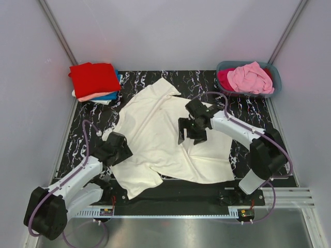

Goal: Fold and stack the t-shirts
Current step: Flatten the tshirt out

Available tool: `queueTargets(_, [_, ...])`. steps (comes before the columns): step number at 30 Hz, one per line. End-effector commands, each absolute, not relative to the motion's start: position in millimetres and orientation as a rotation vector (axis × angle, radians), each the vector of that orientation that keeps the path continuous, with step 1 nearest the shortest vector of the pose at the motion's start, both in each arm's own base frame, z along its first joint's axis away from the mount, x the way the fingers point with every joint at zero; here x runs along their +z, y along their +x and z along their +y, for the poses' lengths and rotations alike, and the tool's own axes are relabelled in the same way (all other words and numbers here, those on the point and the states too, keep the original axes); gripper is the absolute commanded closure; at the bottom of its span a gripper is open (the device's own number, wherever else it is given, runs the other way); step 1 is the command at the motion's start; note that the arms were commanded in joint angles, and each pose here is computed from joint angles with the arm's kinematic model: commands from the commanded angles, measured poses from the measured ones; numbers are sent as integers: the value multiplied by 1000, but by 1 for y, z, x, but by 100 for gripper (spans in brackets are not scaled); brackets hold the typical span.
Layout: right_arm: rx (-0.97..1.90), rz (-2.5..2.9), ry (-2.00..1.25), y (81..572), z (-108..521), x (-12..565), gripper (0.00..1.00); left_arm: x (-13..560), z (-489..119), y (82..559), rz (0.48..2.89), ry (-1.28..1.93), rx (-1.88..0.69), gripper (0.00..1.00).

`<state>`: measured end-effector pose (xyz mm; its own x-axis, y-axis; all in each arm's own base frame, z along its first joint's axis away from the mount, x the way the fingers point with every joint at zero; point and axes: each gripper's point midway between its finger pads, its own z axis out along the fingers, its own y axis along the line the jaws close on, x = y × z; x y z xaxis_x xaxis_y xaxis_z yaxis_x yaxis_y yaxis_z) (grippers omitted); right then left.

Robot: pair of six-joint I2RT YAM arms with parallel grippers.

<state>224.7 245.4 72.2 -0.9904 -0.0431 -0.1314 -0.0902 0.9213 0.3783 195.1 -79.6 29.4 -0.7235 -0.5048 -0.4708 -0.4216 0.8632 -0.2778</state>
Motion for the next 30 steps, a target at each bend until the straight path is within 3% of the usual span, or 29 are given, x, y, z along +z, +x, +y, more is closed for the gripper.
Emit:
queueTargets(1, [262, 2770, -147, 267, 205, 127, 16, 22, -71, 191, 2487, -692, -150, 36])
queueTargets(5, [47, 2652, -46, 314, 165, 152, 30, 21, -95, 203, 2423, -656, -346, 40])
queueTargets(11, [-54, 2690, 107, 369, 112, 128, 39, 14, -104, 206, 2392, -618, -388, 41])
queueTargets(20, [-124, 2740, 255, 424, 97, 67, 52, 7, -109, 209, 2400, -588, -383, 44])
queueTargets(30, [-193, 2730, 331, 451, 72, 48, 55, 8, -110, 208, 2375, -591, -395, 46])
